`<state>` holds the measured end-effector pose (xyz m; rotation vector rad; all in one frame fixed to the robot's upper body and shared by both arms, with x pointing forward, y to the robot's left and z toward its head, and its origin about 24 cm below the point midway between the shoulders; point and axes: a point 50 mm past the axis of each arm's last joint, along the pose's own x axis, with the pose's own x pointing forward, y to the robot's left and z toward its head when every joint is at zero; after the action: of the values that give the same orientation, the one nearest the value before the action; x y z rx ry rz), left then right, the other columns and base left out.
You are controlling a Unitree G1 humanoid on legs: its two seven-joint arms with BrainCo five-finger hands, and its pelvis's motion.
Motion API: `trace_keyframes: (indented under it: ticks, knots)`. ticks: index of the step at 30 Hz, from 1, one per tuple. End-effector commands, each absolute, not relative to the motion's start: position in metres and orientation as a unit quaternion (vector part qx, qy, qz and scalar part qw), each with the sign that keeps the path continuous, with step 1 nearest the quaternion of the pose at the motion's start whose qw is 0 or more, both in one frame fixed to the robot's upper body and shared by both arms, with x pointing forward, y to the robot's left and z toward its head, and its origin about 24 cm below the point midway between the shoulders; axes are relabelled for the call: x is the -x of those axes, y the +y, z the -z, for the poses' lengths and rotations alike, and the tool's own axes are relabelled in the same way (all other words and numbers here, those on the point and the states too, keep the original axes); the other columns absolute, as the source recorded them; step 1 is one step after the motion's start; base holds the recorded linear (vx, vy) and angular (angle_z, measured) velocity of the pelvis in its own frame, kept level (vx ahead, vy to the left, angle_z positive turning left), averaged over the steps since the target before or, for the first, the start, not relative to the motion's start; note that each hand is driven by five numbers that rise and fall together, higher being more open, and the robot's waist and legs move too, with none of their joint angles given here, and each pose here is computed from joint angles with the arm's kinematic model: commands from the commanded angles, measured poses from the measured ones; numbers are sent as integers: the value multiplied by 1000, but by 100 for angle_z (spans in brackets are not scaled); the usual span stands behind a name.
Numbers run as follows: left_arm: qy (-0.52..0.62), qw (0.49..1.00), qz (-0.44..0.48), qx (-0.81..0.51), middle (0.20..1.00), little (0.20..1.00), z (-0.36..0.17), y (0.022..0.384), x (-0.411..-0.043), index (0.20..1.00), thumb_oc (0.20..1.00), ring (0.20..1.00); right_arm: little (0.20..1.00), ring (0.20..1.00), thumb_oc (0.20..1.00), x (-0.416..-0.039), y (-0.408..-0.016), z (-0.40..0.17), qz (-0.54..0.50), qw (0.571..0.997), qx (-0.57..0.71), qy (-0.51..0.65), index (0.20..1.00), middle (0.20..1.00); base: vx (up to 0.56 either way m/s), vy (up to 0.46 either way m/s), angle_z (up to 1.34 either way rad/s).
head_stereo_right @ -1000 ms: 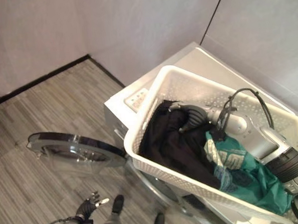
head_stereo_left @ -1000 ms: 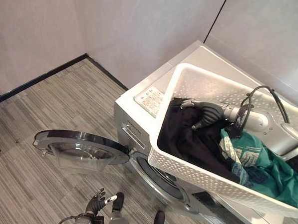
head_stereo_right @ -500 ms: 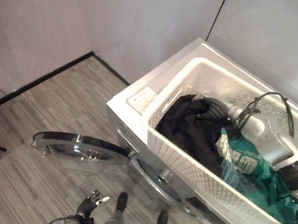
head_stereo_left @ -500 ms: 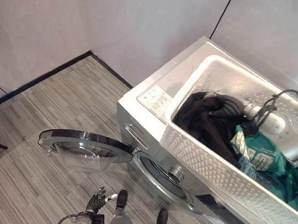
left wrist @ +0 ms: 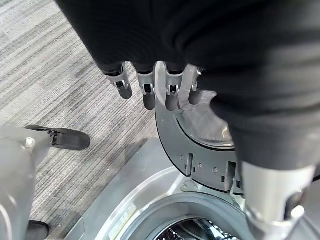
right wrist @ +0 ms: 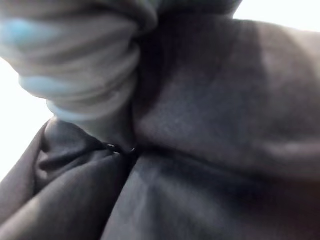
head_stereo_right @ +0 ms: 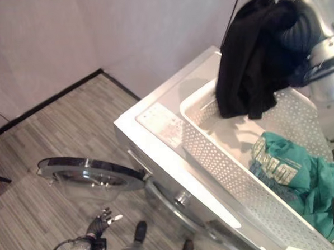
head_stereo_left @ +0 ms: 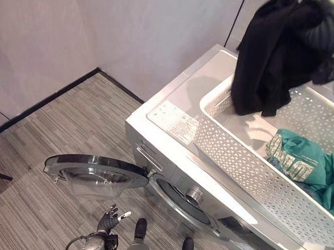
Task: Grab the laundry basket,head to the washer,open it,put in the laundry and shut it.
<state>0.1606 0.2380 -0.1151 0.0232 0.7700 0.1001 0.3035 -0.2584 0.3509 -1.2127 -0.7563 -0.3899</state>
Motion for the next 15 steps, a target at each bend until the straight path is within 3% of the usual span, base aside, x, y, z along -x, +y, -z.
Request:
trace_keyframes:
  ticks: [1, 15]
  knots:
    - [367, 928, -47, -52, 1000, 1000, 110, 251, -161, 1000, 1000, 1000, 200, 200, 200, -302, -262, -378, 278, 697, 541, -381, 200, 200, 0, 0, 0]
    - [312, 946, -37, -80, 1000, 1000, 92, 246, -182, 1000, 1000, 1000, 200, 200, 200, -279, -277, -406, 442, 584, 537, -418, 200, 200, 12, 25, -5]
